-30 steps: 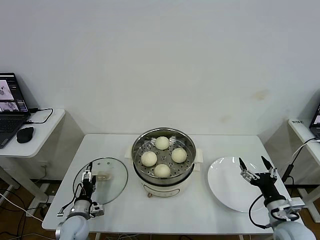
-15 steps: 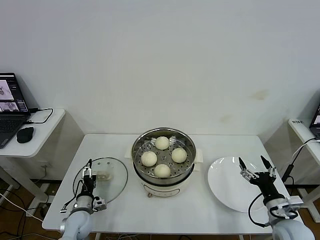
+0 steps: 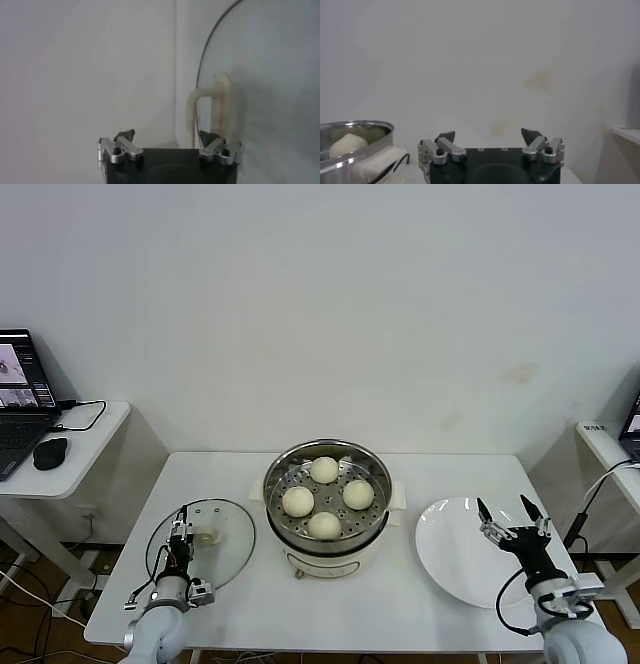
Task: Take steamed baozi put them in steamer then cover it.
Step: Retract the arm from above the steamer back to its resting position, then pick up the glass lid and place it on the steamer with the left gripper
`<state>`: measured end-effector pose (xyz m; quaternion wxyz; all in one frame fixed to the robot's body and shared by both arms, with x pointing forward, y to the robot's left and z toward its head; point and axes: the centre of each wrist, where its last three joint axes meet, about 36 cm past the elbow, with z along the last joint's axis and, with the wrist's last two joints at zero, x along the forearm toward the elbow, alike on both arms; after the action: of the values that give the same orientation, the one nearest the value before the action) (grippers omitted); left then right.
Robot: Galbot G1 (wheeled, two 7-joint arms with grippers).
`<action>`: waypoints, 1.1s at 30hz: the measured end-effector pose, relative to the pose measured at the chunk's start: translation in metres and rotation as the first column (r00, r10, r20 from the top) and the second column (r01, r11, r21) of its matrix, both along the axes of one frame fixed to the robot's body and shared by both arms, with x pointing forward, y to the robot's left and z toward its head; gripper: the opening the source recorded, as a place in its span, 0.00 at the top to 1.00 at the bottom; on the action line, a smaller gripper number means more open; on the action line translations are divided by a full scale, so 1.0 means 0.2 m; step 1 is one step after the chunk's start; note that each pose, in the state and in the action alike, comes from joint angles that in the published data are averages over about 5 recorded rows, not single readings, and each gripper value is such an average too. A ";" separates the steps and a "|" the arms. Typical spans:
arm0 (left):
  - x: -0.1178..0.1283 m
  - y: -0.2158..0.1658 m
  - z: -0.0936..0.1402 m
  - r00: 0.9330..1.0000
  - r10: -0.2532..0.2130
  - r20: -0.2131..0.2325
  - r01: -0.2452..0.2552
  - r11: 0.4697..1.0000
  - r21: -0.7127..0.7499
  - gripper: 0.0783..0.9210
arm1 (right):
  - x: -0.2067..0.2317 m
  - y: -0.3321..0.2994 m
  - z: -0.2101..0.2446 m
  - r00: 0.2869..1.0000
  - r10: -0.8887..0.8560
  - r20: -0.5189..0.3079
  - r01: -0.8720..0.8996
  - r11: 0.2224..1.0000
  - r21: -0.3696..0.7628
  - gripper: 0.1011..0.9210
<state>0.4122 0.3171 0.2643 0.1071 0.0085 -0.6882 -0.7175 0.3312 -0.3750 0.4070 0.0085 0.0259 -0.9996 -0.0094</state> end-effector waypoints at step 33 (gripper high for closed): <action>-0.18 0.00 0.30 0.996 0.046 0.077 -0.050 0.998 0.043 0.93 | 0.07 -0.03 0.03 1.000 0.014 0.005 -0.014 1.000 -0.006 0.12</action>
<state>0.3764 0.3172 0.3247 0.0980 0.0546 -0.6751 -0.7292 0.3444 -0.3808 0.4127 0.0060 0.0328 -0.9994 -0.0063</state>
